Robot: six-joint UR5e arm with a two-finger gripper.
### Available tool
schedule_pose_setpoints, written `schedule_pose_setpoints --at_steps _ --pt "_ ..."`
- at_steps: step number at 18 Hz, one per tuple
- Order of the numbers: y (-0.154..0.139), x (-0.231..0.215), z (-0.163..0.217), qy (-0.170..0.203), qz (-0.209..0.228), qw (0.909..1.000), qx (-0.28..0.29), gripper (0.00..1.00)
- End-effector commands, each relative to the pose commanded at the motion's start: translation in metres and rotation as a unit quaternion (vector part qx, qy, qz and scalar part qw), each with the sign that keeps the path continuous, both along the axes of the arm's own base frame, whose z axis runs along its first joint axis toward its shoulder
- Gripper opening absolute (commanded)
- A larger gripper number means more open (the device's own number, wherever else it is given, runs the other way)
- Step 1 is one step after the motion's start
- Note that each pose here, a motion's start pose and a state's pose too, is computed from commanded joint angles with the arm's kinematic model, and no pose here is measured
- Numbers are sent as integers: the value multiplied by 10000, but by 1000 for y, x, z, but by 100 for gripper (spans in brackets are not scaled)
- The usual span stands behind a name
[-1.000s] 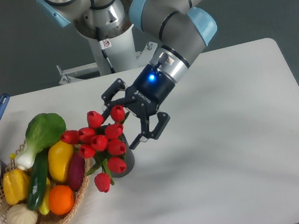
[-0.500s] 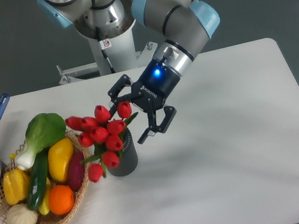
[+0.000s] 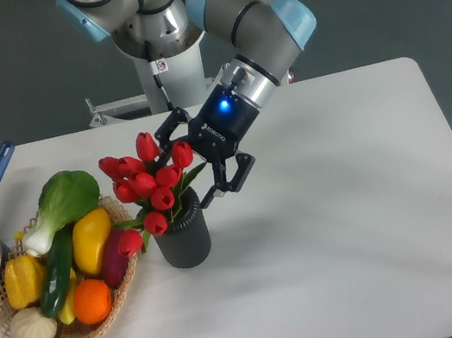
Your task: Insert the flowers into the vase
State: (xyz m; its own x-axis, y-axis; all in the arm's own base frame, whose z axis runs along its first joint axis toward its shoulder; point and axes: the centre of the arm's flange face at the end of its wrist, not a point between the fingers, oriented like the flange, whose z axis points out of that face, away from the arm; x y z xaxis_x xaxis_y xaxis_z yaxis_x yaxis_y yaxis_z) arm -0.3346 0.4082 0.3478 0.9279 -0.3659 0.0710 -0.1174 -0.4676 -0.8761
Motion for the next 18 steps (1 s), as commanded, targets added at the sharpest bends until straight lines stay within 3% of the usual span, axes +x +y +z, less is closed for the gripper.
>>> schedule_pose_setpoints --at_steps 6,8,10,14,18 --pt "-23 -4 23 198 239 9990 -312 100" --pt "-34 -6 35 418 356 9975 -437 100" --pt "-45 -3 53 880 463 9917 -817 100" --pt "-63 -16 88 1641 731 9710 -1574 100" --pt "-66 -42 112 1878 934 9634 -1666 100"
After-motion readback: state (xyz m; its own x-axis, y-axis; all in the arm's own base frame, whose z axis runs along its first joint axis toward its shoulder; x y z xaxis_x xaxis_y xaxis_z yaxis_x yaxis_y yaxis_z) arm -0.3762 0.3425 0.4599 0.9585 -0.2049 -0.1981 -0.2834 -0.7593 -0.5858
